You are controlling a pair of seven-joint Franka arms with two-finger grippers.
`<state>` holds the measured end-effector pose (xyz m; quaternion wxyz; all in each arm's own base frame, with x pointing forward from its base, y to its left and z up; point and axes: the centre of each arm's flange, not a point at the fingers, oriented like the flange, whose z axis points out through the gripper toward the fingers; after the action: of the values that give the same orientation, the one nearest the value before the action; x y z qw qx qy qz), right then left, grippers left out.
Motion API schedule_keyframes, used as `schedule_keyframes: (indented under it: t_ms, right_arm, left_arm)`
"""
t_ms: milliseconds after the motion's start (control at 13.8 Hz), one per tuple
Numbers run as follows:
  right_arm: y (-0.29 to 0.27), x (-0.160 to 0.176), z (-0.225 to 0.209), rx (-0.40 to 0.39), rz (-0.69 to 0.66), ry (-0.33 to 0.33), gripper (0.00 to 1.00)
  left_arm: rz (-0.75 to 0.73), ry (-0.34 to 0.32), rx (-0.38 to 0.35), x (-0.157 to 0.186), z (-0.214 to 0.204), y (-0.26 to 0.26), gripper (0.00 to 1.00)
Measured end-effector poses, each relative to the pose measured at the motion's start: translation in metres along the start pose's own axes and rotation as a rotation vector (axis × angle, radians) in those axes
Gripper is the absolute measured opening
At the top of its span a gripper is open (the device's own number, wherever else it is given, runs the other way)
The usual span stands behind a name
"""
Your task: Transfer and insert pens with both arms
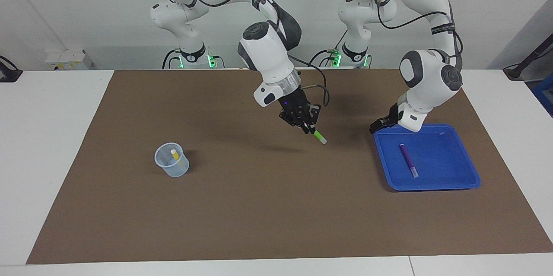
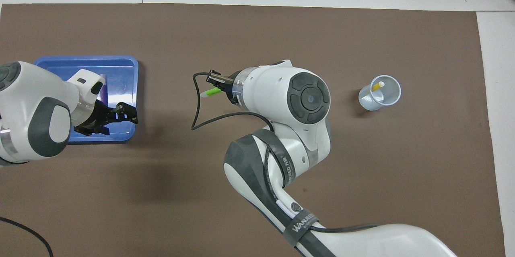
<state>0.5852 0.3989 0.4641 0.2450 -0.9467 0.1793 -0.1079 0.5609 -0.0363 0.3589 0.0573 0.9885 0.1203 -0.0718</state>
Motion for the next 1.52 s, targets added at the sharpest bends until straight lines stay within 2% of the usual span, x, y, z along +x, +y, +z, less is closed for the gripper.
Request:
schedule_keyframes:
  t_ms: [290, 434, 579, 724, 796, 869, 1086, 1376, 1520]
  right_arm:
    - [0.019, 0.026, -0.02, -0.092, -0.05, 0.026, 0.18]
    - [0.032, 0.039, -0.038, -0.144, -0.092, 0.005, 0.18]
    - [0.047, 0.053, -0.06, -0.194, -0.13, -0.014, 0.18]
    - [0.068, 0.074, -0.087, -0.238, -0.152, -0.024, 0.18]
    - [0.081, 0.085, -0.099, -0.259, -0.177, -0.035, 0.18]
    - [0.096, 0.097, -0.111, -0.283, -0.213, -0.045, 0.18]
    - [0.14, 0.13, -0.142, -0.367, -0.316, -0.058, 0.18]
    - [0.211, 0.18, -0.176, -0.402, -0.443, -0.08, 0.18]
    - [0.239, 0.196, -0.188, -0.409, -0.499, -0.085, 0.18]
  left_arm:
    - [0.06, 0.094, 0.047, 0.036, -0.039, -0.002, 0.96]
    - [0.097, 0.132, 0.065, 0.06, -0.033, -0.025, 0.95]
    - [0.116, 0.144, 0.066, 0.09, -0.02, -0.062, 0.94]
    - [0.122, 0.158, 0.064, 0.115, -0.024, -0.074, 0.93]
    - [0.129, 0.167, 0.062, 0.12, -0.027, -0.069, 0.92]
    - [0.139, 0.169, 0.06, 0.122, -0.028, -0.063, 0.85]
    - [0.157, 0.182, 0.058, 0.124, -0.016, -0.05, 0.84]
    - [0.152, 0.169, 0.061, 0.122, 0.012, -0.056, 0.81]
    - [0.15, 0.167, 0.062, 0.119, 0.025, -0.058, 0.69]
